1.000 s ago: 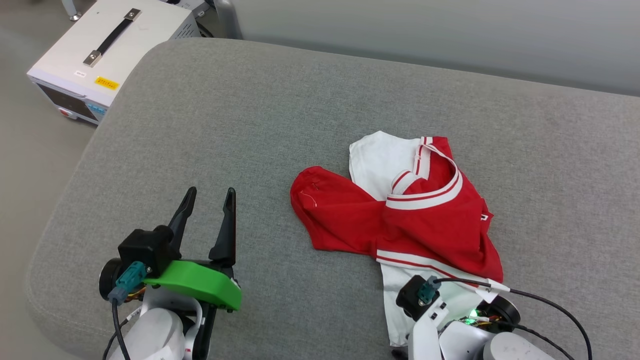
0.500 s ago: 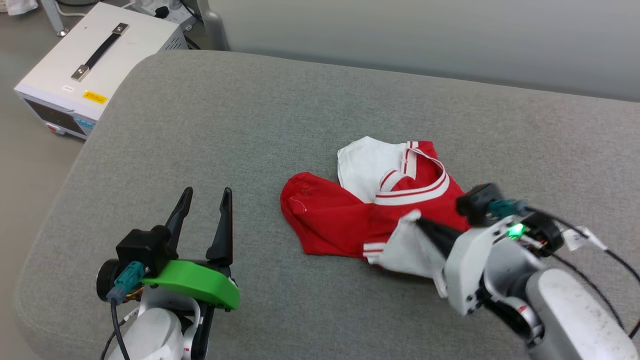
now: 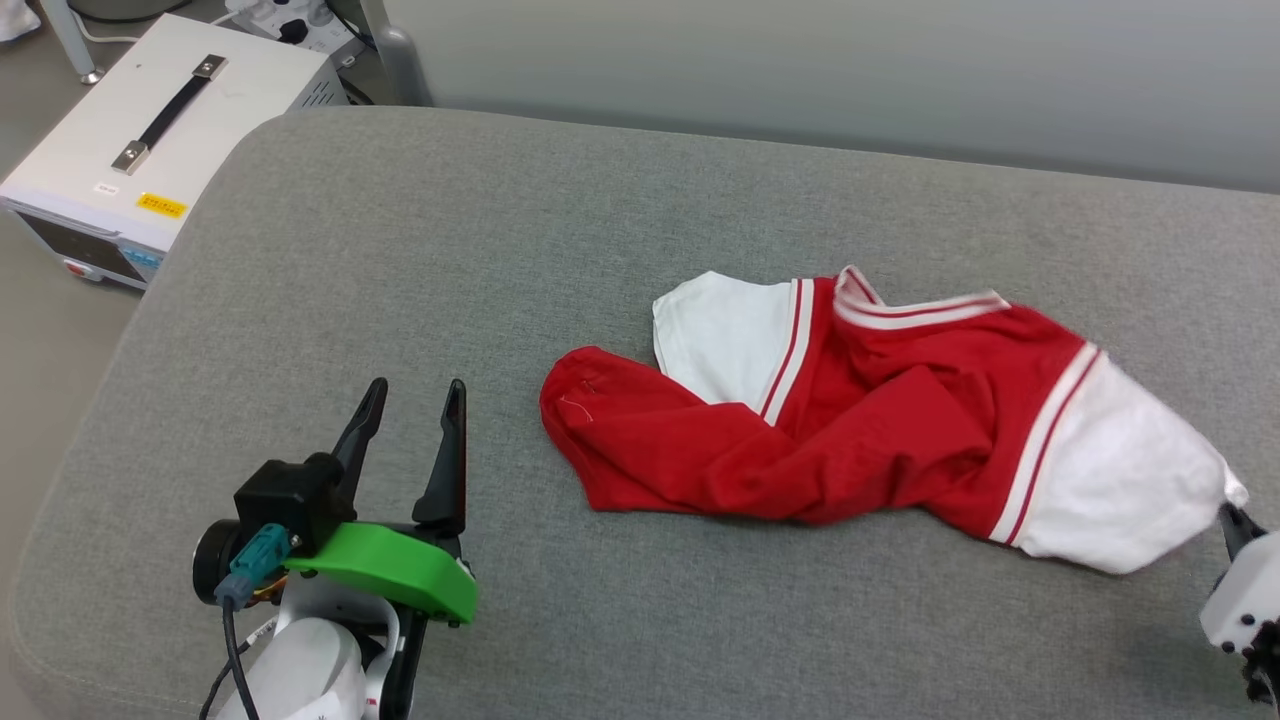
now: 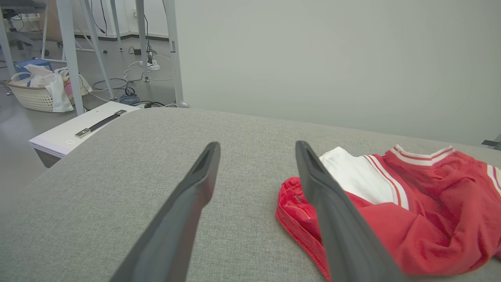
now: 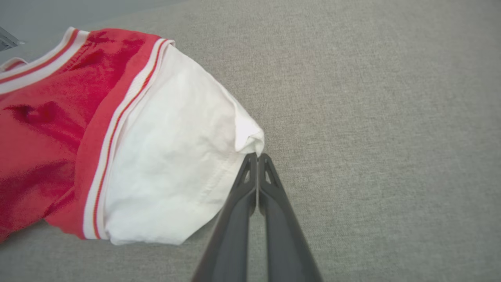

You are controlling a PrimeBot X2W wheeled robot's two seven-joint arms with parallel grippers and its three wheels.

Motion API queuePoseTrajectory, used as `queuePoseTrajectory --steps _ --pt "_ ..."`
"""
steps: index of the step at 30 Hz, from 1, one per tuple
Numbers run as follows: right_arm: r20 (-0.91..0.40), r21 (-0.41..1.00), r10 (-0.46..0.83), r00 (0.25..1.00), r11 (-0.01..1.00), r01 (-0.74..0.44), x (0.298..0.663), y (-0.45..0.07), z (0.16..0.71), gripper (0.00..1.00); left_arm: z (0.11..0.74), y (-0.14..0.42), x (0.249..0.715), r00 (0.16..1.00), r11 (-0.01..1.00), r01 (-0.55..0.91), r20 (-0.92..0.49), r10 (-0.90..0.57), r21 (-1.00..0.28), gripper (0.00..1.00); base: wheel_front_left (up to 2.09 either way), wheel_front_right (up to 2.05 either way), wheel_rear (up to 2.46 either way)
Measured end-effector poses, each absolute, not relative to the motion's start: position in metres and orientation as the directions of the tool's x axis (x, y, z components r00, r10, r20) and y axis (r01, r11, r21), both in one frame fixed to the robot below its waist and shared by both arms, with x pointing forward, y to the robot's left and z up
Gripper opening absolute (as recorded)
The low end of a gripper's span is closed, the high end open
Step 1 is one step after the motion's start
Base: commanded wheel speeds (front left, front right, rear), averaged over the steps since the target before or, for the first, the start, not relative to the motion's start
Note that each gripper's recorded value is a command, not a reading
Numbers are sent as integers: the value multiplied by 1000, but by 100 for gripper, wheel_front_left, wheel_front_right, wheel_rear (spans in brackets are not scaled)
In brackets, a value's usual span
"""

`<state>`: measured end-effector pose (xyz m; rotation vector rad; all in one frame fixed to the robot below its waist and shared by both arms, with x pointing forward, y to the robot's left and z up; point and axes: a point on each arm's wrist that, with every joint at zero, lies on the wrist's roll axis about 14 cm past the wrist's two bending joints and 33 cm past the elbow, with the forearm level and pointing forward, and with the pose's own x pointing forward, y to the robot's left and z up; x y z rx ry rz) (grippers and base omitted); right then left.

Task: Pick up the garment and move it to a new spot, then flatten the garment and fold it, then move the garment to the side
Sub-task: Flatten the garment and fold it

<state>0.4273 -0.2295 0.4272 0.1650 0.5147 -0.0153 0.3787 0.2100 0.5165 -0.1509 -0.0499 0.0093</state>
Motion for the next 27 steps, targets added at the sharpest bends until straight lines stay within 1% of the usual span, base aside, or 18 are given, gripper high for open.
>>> queuePoseTrajectory --steps 4,7,8,9,11,14,18,23,27 --pt "-573 169 -46 818 970 174 405 -253 393 0 510 208 381 1000 989 1 25 3 -147 100 0 0 0" --pt "-591 178 -61 804 963 204 396 -256 381 0 507 208 383 1000 990 4 15 -2 -143 100 0 0 0" --pt "-579 181 -66 813 961 207 397 -256 381 29 506 207 383 1000 990 6 13 -5 -142 100 0 0 0" --pt "-516 195 -72 853 960 199 402 -252 391 100 506 207 383 1000 990 9 10 -8 -144 100 0 0 0" --pt "-439 200 -78 895 963 182 409 -250 407 100 507 207 382 1000 990 13 10 -11 -141 100 0 0 0" --pt "-283 193 -83 955 971 142 421 -245 443 100 508 208 379 1000 991 12 3 -12 -134 100 0 0 0" --pt "-127 150 -26 992 988 45 425 -222 481 100 511 213 373 1000 992 6 -4 -7 -122 100 0 0 0" --pt "-25 114 59 998 992 -56 412 -189 504 100 515 213 373 1000 994 15 -12 -17 -106 100 0 0 0" --pt "9 99 113 994 989 -113 402 -170 514 100 512 208 376 998 995 43 -48 -47 -90 100 0 0 0"
